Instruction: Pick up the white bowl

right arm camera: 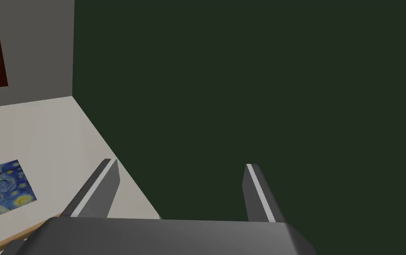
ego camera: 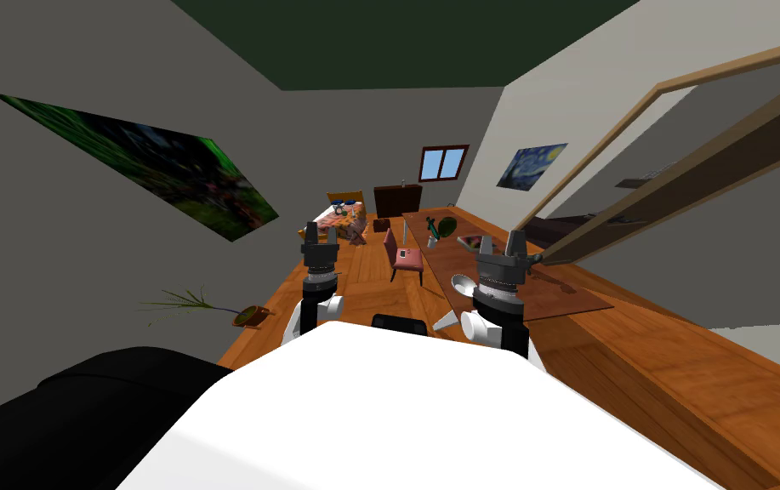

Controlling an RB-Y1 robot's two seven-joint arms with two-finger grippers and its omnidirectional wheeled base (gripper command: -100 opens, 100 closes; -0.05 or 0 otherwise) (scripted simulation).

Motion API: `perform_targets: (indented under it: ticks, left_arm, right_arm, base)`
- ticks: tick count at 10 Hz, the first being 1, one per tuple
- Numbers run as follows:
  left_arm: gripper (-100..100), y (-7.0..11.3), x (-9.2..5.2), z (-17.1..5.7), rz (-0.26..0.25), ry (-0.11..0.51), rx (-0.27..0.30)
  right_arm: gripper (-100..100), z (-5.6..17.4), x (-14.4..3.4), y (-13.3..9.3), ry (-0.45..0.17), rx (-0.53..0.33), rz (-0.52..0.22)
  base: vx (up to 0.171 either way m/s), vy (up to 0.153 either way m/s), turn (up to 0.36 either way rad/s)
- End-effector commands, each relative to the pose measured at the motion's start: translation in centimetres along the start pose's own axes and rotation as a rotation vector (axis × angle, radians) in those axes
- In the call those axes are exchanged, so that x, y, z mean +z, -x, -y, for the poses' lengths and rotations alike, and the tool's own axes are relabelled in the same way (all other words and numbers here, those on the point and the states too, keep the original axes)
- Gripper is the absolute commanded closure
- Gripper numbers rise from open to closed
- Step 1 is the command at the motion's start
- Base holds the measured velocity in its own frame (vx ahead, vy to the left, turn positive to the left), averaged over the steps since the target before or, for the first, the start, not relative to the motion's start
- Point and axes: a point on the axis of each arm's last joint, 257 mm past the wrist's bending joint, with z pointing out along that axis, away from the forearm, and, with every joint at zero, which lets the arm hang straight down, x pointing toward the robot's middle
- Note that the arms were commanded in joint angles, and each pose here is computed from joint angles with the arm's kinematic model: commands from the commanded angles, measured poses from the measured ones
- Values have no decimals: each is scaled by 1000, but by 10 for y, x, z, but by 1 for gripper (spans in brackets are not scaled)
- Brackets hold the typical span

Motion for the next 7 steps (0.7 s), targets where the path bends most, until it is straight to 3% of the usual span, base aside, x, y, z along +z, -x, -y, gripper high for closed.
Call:
perform_targets:
  ticks: [1, 7]
  left_arm:
    - [0, 0, 0, 0, 0, 0, 0]
    - [0, 0, 0, 0, 0, 0, 0]
  right_arm:
    - [-100, 13, -7, -5, -38, 3, -41]
    - [-100, 72, -44, -18, -206, -12, -184]
  base:
    - [-15, 16, 5]
    - [-36, 33, 14]
